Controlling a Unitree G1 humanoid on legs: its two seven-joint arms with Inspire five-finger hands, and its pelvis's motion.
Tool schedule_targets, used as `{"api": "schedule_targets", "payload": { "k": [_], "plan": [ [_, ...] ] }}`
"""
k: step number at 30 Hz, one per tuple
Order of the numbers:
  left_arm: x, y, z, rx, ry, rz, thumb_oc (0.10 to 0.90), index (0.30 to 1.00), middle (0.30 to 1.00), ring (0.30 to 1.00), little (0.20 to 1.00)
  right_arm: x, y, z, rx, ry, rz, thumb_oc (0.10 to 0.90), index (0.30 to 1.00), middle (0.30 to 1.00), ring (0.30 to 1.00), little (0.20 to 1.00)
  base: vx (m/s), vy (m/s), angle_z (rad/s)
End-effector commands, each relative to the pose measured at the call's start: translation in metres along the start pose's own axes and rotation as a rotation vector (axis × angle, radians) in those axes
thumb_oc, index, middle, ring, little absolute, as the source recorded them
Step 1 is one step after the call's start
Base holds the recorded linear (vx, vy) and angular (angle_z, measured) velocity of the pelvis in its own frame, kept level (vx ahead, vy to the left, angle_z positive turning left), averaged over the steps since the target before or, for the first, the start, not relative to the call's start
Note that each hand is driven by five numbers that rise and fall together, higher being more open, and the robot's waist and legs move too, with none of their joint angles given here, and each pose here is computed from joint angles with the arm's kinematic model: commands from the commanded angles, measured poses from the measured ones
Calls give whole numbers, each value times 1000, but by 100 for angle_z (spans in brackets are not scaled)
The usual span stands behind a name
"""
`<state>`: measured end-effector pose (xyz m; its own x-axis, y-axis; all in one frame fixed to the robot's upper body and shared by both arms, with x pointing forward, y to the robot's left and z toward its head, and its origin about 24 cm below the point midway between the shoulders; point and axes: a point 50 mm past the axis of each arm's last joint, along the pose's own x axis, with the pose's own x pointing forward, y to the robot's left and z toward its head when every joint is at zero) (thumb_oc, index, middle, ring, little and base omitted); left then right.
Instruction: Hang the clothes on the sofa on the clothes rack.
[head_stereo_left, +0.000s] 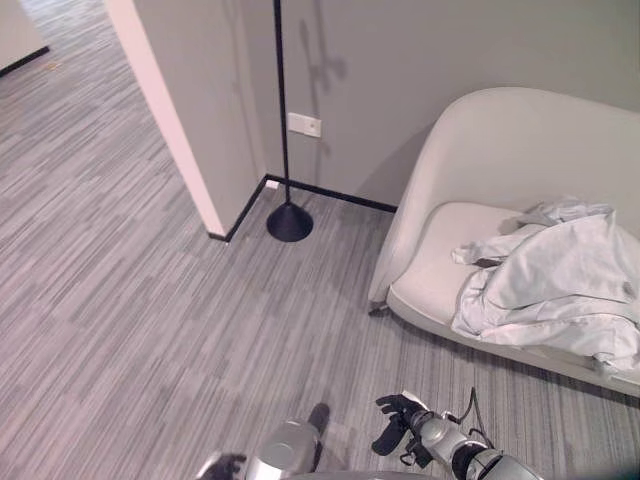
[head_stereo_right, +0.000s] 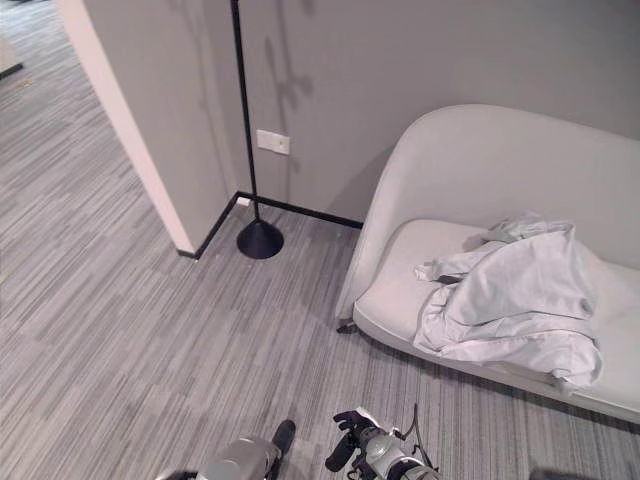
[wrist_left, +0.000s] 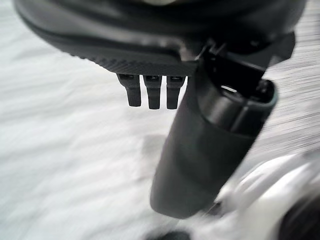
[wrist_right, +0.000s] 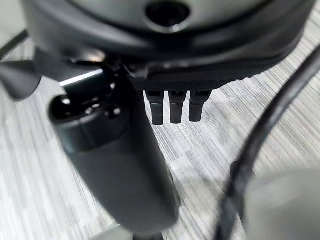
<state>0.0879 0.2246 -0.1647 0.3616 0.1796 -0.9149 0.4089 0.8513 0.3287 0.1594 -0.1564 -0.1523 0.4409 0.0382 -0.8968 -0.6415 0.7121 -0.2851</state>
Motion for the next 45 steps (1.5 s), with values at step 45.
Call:
{"api": "schedule_targets", "payload": {
  "k": [45],
  "plan": [
    [1, -12, 39, 20, -166, 13, 800, 900, 900, 900, 900, -19, -76, -58, 701, 18, -405, 800, 900, 900, 900, 900, 44, -217, -22]
  ]
}}
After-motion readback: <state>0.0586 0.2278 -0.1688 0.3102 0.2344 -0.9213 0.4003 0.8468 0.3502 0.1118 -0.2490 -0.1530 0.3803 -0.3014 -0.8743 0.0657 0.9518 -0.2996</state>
